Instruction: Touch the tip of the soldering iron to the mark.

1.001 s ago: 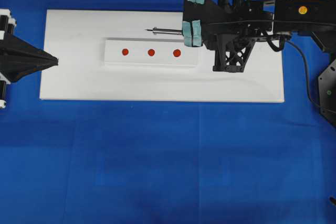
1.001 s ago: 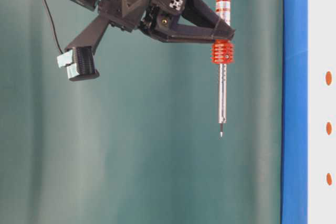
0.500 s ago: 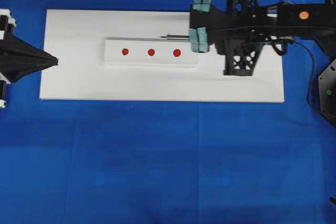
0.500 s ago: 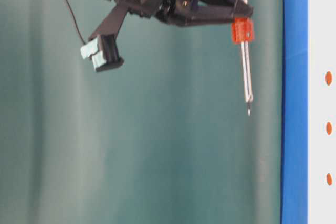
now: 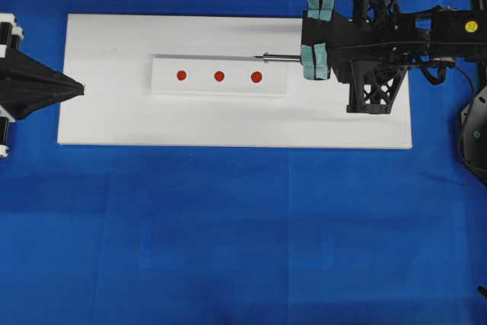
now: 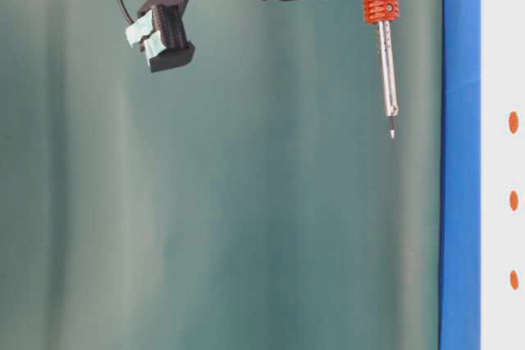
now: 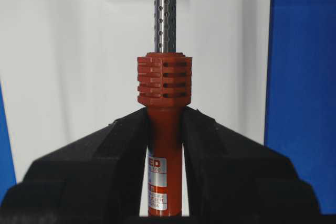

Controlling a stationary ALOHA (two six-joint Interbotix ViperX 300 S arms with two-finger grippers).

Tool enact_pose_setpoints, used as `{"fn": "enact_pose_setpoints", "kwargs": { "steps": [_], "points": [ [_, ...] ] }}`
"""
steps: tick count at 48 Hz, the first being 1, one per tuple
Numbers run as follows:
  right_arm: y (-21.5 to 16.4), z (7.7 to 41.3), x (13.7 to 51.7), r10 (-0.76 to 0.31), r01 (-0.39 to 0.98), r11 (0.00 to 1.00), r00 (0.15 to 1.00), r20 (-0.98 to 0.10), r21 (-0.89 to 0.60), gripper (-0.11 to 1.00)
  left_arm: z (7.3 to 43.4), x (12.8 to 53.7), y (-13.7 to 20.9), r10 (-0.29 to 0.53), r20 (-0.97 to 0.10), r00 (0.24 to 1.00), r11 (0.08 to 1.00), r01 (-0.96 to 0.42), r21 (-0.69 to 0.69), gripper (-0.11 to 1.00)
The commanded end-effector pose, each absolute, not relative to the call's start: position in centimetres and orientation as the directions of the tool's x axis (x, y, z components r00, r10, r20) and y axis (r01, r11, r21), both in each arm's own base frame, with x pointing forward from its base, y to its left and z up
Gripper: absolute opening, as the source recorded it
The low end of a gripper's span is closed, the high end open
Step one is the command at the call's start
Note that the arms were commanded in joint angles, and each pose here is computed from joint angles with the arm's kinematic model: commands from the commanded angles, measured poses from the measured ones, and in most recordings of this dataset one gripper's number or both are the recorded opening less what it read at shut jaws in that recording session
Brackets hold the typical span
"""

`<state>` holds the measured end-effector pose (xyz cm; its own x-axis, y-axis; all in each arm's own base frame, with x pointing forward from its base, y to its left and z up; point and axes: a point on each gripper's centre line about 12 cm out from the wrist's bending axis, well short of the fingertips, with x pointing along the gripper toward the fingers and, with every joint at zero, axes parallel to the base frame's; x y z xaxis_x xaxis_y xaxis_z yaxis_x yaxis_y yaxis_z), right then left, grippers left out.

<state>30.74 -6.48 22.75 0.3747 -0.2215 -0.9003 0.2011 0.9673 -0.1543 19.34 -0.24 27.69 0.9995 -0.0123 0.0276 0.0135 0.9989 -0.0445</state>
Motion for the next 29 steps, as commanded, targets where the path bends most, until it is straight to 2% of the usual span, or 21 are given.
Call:
{"fn": "enact_pose_setpoints", "kwargs": {
  "steps": [1, 10, 29],
  "points": [
    [-6.4, 23.0, 30.8, -0.222, 0.202, 0.967, 0.382, -0.897, -0.153, 0.06, 28.0, 19.5, -0.3, -0.014, 0.035, 0.999, 0.999, 0.016, -0.043, 0.00],
    [-6.5, 20.9, 30.6, -0.213, 0.195, 0.969, 0.326, -0.921, -0.155, 0.06, 28.0, 19.5, -0.3, -0.014, 0.035, 0.999, 0.999, 0.016, -0.041, 0.00],
    [-6.5, 17.7, 31.4, -0.196, 0.175, 0.973, 0.301, -0.933, -0.148, 0.06, 28.0, 19.5, -0.3, -0.014, 0.035, 0.999, 0.999, 0.016, -0.041, 0.00]
  ]
}}
